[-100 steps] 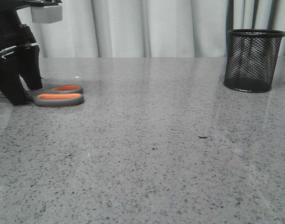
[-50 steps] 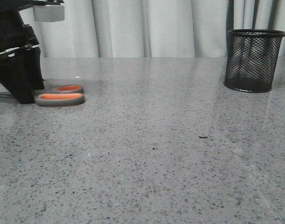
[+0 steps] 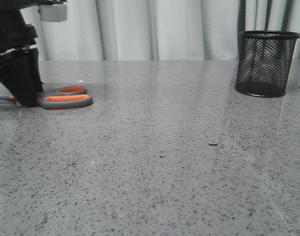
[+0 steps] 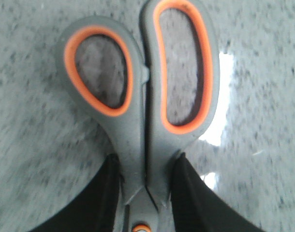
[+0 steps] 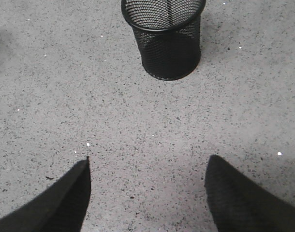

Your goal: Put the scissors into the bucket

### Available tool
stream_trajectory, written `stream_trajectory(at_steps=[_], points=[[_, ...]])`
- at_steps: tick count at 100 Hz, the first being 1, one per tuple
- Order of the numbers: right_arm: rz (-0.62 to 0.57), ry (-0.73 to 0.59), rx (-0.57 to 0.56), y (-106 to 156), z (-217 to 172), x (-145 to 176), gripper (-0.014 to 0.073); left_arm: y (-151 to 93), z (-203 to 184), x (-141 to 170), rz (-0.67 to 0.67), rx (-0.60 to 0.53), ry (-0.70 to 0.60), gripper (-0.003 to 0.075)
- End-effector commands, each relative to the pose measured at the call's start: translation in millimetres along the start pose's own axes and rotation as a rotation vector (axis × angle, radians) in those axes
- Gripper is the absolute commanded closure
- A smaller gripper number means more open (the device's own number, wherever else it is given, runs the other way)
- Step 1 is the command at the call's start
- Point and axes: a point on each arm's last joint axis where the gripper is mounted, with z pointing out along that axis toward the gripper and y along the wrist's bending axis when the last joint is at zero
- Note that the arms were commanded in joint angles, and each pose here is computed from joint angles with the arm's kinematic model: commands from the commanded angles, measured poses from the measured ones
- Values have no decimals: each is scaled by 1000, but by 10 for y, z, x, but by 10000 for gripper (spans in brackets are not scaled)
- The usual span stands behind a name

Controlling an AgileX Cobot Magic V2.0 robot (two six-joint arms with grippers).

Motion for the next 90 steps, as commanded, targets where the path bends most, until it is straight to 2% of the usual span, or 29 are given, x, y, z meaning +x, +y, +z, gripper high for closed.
stream_trajectory(at_steps=[1, 20, 54, 67, 90], points=[[-8, -88, -30, 43, -67, -130, 142, -188, -500, -100, 21, -93, -45, 741], [14, -143, -213, 200, -67, -195, 142, -522, -1062, -192, 22, -232, -117, 741], [127, -247, -575, 427, 52, -431, 142, -1323, -1837, -656, 117, -428, -262, 741], [180, -284, -709, 485, 94, -522, 142, -1487, -1989, -828, 139, -471, -292, 741], [216, -309, -807, 508, 165, -603, 142, -1689, -2031, -1093, 200, -490, -331, 741]])
